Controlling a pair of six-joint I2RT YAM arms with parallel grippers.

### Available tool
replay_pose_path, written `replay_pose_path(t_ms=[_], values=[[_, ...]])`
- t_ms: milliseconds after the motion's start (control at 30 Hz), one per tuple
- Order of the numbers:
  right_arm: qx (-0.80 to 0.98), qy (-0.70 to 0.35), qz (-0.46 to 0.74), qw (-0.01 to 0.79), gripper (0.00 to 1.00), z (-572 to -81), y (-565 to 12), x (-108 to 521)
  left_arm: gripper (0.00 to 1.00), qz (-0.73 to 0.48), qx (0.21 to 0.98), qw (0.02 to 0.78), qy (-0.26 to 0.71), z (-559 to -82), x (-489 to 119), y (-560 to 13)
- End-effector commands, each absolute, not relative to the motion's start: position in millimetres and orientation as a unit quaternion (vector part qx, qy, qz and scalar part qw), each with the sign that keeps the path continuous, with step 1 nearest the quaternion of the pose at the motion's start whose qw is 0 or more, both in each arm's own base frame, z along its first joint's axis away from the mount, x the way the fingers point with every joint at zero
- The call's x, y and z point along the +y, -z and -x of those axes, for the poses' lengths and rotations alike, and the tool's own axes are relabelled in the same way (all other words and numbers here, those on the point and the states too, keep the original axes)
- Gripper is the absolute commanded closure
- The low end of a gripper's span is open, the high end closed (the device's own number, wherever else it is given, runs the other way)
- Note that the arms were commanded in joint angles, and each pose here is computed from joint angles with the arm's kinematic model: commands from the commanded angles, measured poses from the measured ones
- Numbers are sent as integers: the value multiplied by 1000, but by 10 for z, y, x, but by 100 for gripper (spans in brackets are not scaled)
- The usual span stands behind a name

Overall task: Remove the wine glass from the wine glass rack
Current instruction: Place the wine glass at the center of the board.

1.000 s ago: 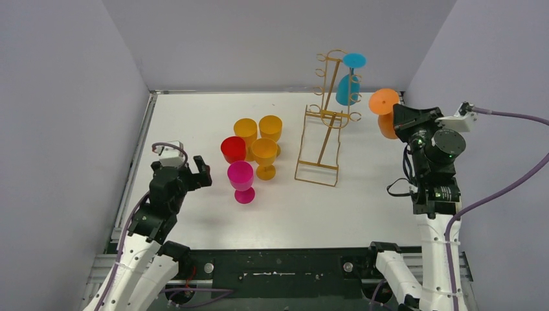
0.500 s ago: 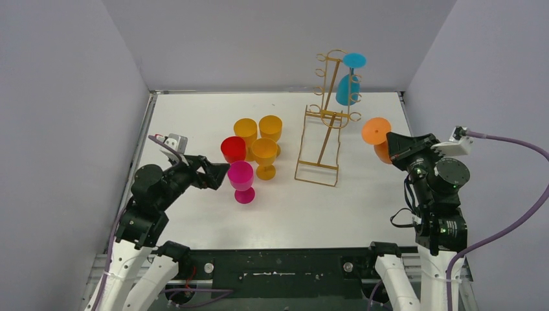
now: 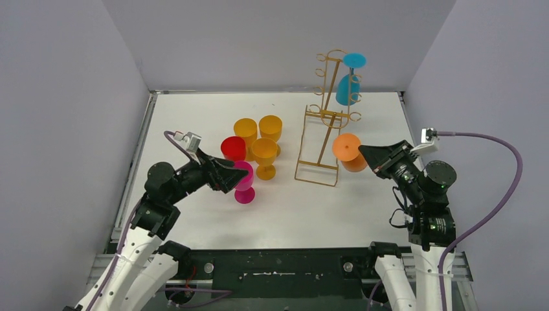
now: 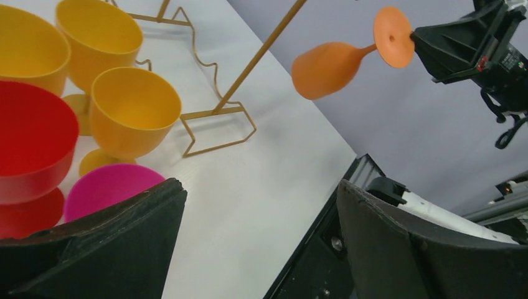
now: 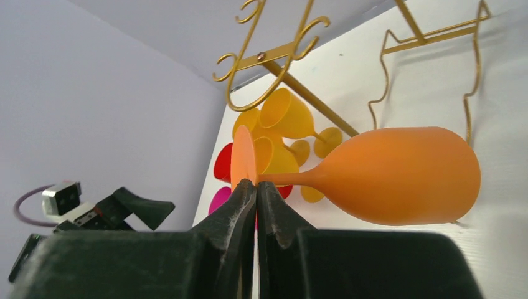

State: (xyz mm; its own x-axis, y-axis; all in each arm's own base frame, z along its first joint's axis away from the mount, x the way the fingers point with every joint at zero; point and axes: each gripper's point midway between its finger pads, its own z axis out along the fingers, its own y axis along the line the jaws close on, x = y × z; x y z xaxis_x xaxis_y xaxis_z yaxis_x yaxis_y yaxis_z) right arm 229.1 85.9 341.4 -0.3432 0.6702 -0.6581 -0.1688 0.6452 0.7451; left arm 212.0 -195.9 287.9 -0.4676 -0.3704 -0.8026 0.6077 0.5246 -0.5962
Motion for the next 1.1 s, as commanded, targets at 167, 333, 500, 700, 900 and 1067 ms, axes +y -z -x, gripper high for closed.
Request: replay_pose_path(t_ms=[167, 333, 500, 700, 900, 1067], values=[[700, -489, -33, 519, 100, -2138, -3718, 1296, 12, -157, 669, 477, 548, -1847, -2580, -3110], [708, -512, 4, 486, 100, -2068, -3647, 1421, 15, -180, 664, 452, 568, -1647, -2982, -3054], [721, -525, 27, 452, 100, -2000, -3538, 1560, 17, -183, 650, 446, 588, -1564, -3198, -3120], [741, -531, 65, 406, 100, -1899, -3364, 1980, 17, -172, 631, 455, 604, -1567, -3254, -3288], [763, -499, 87, 402, 100, -1917, -3195, 2391, 19, -169, 628, 456, 607, -1539, -3216, -3312], [740, -529, 96, 404, 100, -1888, -3274, 2542, 25, -166, 641, 449, 600, -1496, -3141, -3221]])
